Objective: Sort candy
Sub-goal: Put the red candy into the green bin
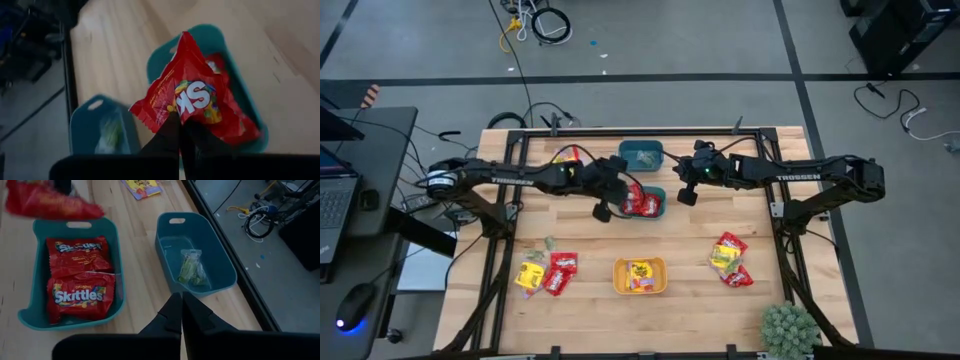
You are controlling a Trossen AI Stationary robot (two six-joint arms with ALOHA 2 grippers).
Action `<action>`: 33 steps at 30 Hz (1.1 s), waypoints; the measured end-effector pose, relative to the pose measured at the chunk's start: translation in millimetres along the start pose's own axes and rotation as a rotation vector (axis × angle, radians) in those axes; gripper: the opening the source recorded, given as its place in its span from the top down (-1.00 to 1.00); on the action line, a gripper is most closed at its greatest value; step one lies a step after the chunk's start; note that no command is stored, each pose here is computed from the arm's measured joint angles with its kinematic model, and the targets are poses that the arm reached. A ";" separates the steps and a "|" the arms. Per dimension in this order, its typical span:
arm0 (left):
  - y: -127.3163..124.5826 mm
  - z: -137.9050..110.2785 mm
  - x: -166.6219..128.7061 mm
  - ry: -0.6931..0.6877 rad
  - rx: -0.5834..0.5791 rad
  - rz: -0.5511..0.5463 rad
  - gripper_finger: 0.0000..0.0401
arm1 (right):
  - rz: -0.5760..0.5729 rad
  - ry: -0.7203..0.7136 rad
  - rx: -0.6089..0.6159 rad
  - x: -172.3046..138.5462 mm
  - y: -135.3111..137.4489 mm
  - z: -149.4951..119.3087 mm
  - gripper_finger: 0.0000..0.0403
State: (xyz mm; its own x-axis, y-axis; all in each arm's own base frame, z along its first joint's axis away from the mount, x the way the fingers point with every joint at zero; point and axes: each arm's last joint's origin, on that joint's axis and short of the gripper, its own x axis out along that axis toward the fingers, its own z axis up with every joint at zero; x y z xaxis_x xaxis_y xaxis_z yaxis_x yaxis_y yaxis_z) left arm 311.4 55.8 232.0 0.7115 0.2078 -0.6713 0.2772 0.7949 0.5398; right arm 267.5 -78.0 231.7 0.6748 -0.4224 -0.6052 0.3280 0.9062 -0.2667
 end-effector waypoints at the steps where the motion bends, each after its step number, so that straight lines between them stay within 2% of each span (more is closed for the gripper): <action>1: -1.6 0.9 4.4 -0.005 0.013 -0.002 1.00 | 0.000 0.000 -0.001 0.0 0.0 0.0 1.00; 6: -12.5 0.6 32.0 0.003 0.111 -0.025 1.00 | 0.000 -0.001 -0.002 0.0 -0.1 0.0 1.00; 13: -20.2 0.8 64.9 -0.031 0.198 0.016 1.00 | 0.000 -0.001 -0.004 0.0 0.0 0.1 1.00; 16: -24.4 -3.0 73.8 -0.011 0.244 0.002 1.00 | 0.000 -0.001 -0.003 0.0 0.0 0.1 1.00; 21: -26.6 -4.0 79.6 0.023 0.248 0.038 0.96 | 0.000 -0.001 -0.003 0.0 0.0 0.1 0.99; 25: -28.4 -2.1 79.4 0.028 0.253 0.047 0.84 | 0.000 -0.001 -0.001 0.0 -0.1 0.1 1.00; 33: -29.2 -0.8 79.0 0.040 0.255 0.066 0.44 | 0.000 -0.002 0.004 0.0 -0.1 0.2 0.95</action>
State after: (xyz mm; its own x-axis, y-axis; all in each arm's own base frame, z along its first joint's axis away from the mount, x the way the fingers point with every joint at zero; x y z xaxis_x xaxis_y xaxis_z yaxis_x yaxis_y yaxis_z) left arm 359.0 49.4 162.8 0.7085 0.2809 -0.6474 0.3885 0.6106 0.6901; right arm 267.6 -78.1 231.8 0.6757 -0.4228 -0.6039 0.3309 0.9060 -0.2640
